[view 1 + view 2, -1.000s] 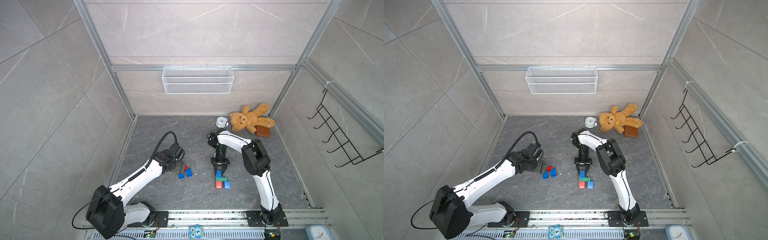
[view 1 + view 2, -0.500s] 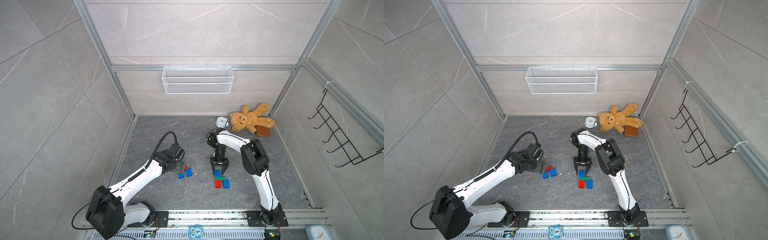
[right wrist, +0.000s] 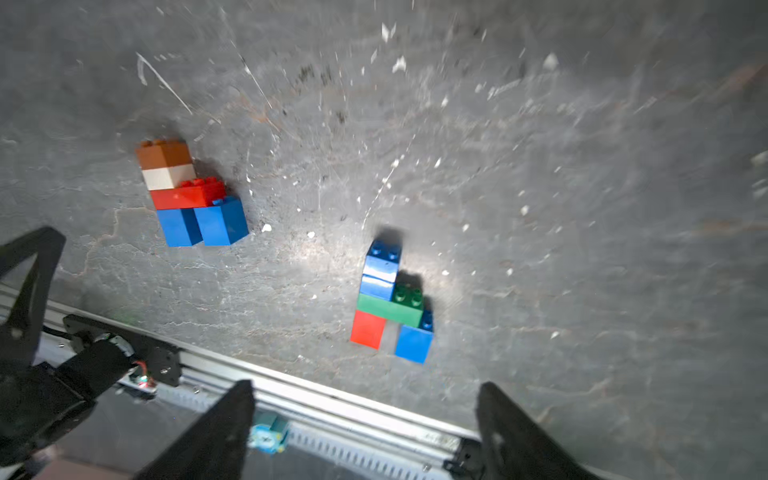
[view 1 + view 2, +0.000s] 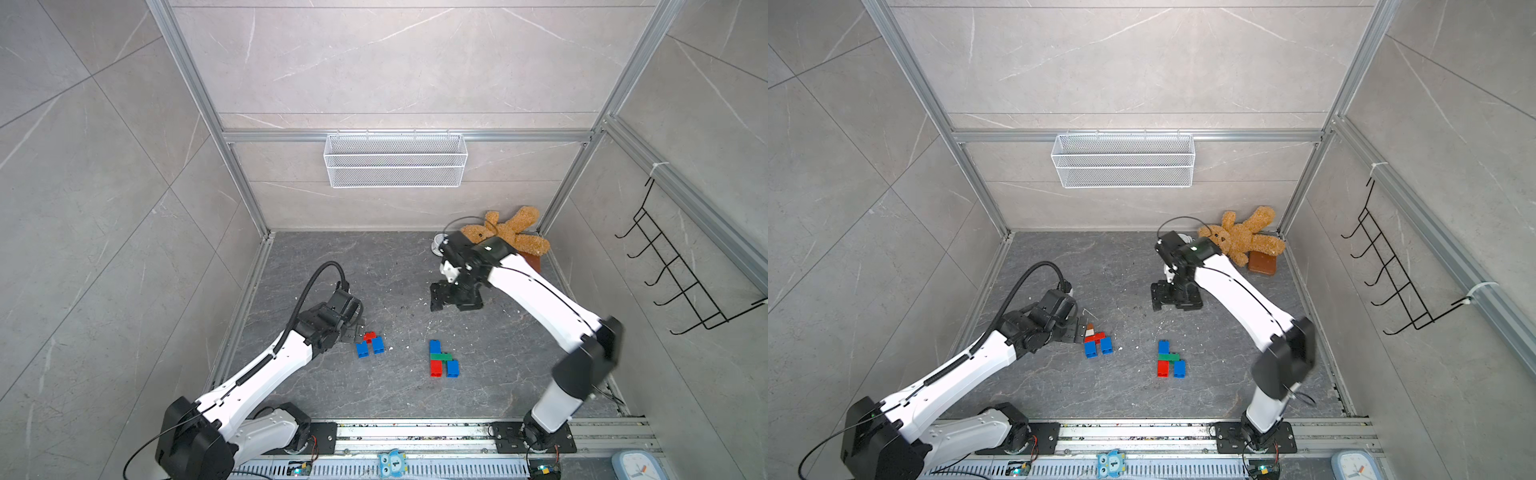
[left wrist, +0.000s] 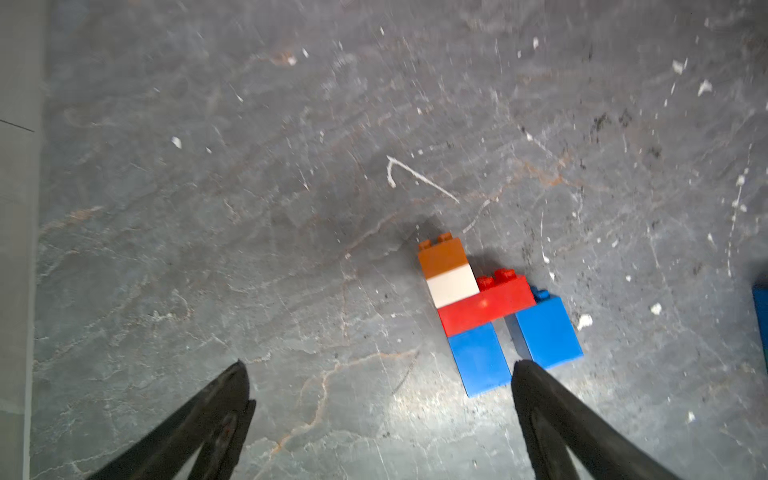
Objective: Assemble the letter h with lego
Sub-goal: Place the lego brick at the center of the board, then reset both arms
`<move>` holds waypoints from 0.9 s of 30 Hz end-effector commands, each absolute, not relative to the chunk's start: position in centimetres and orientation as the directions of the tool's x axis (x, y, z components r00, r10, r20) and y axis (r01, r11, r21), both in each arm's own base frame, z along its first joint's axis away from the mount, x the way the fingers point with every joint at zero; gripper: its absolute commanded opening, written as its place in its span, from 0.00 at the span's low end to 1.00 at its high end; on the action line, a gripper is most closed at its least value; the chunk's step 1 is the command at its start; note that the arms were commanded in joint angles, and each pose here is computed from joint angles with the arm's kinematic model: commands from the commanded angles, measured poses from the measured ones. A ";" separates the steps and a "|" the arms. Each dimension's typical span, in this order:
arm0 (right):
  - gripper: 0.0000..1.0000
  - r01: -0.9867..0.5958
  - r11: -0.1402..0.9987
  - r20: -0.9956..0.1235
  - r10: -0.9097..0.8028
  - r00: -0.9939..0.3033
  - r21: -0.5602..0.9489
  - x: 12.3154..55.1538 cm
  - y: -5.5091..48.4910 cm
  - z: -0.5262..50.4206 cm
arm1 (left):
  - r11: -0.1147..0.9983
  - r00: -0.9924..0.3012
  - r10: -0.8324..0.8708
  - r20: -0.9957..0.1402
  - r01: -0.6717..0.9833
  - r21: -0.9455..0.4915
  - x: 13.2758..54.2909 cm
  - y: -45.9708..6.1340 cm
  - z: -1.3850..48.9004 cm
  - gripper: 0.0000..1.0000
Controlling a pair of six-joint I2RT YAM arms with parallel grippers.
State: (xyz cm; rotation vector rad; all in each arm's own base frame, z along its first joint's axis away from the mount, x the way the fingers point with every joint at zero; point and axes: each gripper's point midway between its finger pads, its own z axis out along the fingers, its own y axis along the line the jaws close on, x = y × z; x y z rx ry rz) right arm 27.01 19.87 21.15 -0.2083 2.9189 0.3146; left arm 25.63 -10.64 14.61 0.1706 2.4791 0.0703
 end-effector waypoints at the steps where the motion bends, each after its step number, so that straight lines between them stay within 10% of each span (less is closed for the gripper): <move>1: 1.00 -0.129 0.987 -0.373 -0.084 -0.924 0.098 29.0 17.7 20.0 | 0.992 -0.686 0.069 -0.724 -0.026 0.120 26.5 -8.3 16.3 1.00; 14: 1.00 0.148 0.913 -0.757 -0.214 -0.617 -0.379 34.9 4.1 17.7 | 0.939 -0.542 -0.016 -0.840 -0.297 0.173 29.2 -0.6 14.3 1.00; 27: 1.00 0.200 0.976 -0.913 0.004 -0.408 -0.086 38.4 0.4 11.7 | 0.917 -0.414 -0.065 -0.908 -0.384 0.110 34.3 3.9 11.1 1.00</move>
